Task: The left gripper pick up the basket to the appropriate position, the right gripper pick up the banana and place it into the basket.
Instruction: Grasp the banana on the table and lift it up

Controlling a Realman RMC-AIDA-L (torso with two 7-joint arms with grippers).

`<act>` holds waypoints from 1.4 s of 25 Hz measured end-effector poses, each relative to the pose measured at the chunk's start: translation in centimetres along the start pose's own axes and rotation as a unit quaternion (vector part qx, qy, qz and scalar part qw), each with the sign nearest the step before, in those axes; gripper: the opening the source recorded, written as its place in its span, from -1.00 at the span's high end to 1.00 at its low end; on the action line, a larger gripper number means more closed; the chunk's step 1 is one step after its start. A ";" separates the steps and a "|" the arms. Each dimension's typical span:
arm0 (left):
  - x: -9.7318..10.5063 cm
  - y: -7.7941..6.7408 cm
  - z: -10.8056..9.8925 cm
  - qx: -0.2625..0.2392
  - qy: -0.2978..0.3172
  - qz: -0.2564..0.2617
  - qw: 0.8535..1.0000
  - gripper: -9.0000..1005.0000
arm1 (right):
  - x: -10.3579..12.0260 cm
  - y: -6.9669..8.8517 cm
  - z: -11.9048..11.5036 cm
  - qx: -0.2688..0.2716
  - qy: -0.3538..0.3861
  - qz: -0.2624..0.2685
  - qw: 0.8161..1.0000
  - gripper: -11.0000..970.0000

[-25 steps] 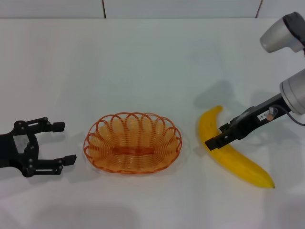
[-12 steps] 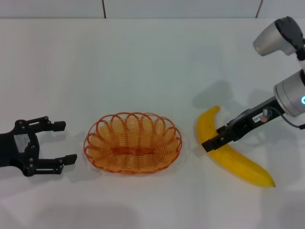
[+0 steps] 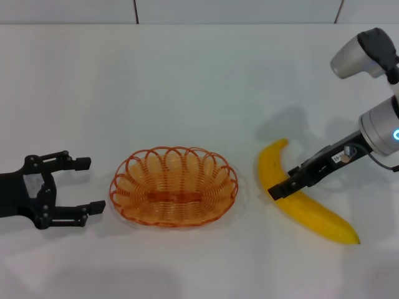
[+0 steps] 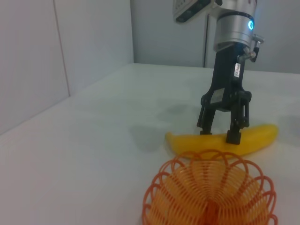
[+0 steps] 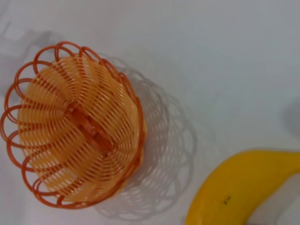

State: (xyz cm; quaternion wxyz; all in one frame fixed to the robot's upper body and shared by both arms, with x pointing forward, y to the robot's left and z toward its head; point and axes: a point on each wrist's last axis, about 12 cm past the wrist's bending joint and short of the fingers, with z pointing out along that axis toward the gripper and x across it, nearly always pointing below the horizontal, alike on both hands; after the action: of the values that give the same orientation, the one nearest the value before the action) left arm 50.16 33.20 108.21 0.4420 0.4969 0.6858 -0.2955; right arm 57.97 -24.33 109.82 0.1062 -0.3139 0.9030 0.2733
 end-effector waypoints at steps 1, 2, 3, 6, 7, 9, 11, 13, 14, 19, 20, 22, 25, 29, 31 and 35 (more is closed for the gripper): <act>0.0 0.0 0.0 0.001 0.000 0.000 1.000 -0.75 | 0.0 0.0 0.0 0.001 0.001 0.000 1.000 -0.71; -0.1 0.0 0.1 0.001 0.000 0.001 1.000 -0.75 | 0.1 0.0 0.0 0.001 0.002 0.000 1.000 -0.70; -0.1 0.0 0.1 0.001 0.000 0.000 1.000 -0.75 | 0.1 0.0 0.1 0.001 0.003 0.001 1.000 -0.70; -0.1 0.0 0.1 0.001 -0.001 0.000 1.000 -0.75 | 0.1 0.0 0.1 0.000 0.002 0.001 1.000 -0.68; -0.1 0.0 0.1 0.001 -0.001 0.000 1.000 -0.75 | 0.1 0.0 0.1 0.000 0.001 0.000 1.000 -0.68; -0.1 0.0 0.1 0.000 -0.001 -0.001 1.000 -0.76 | 0.0 0.0 0.1 0.000 0.000 -0.002 1.000 -0.67; -0.1 0.0 0.1 0.000 -0.001 -0.002 1.000 -0.76 | 0.0 0.0 0.0 0.000 0.000 -0.003 1.000 -0.66; -0.1 0.0 0.1 0.000 -0.001 -0.002 1.000 -0.76 | 0.0 0.0 0.0 0.000 -0.001 -0.003 1.000 -0.47; -0.1 0.0 0.1 0.000 -0.001 -0.002 1.000 -0.75 | -0.1 0.0 0.0 0.000 -0.001 -0.003 1.000 -0.37; 0.0 0.0 0.0 0.000 0.000 -0.003 1.000 -0.75 | -0.3 -0.1 -0.4 0.007 -0.007 -0.005 1.000 -0.09; 0.1 -0.1 0.0 0.000 0.000 -0.003 1.000 -0.75 | -0.4 -0.2 -0.6 0.011 -0.009 -0.007 1.000 -0.07; 0.1 -0.1 -0.1 -0.001 0.001 -0.004 1.000 -0.75 | -0.7 -0.3 -1.3 0.024 -0.014 -0.013 1.000 -0.04; 0.2 -0.1 -0.2 -0.003 0.001 -0.005 1.000 -0.75 | -1.2 -0.9 -3.4 0.059 -0.035 -0.019 0.997 -0.03; 0.4 -0.2 -0.5 -0.005 0.003 -0.007 1.000 -0.75 | -1.5 -1.4 -6.3 0.087 -0.074 -0.019 0.993 0.09; 0.4 -0.2 -0.5 -0.006 0.003 -0.006 1.000 -0.75 | -1.4 -1.2 -7.4 0.093 -0.088 -0.026 0.991 0.21; 0.4 -0.2 -0.5 -0.006 0.003 -0.006 1.000 -0.75 | -1.1 -1.1 -7.9 0.095 -0.095 -0.030 0.990 0.32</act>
State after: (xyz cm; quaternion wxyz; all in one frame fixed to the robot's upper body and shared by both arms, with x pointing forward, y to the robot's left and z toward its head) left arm 49.72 33.75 108.03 0.4410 0.4909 0.6920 -0.2927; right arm 59.32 -28.92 116.34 0.2289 -0.3023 0.9009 0.2110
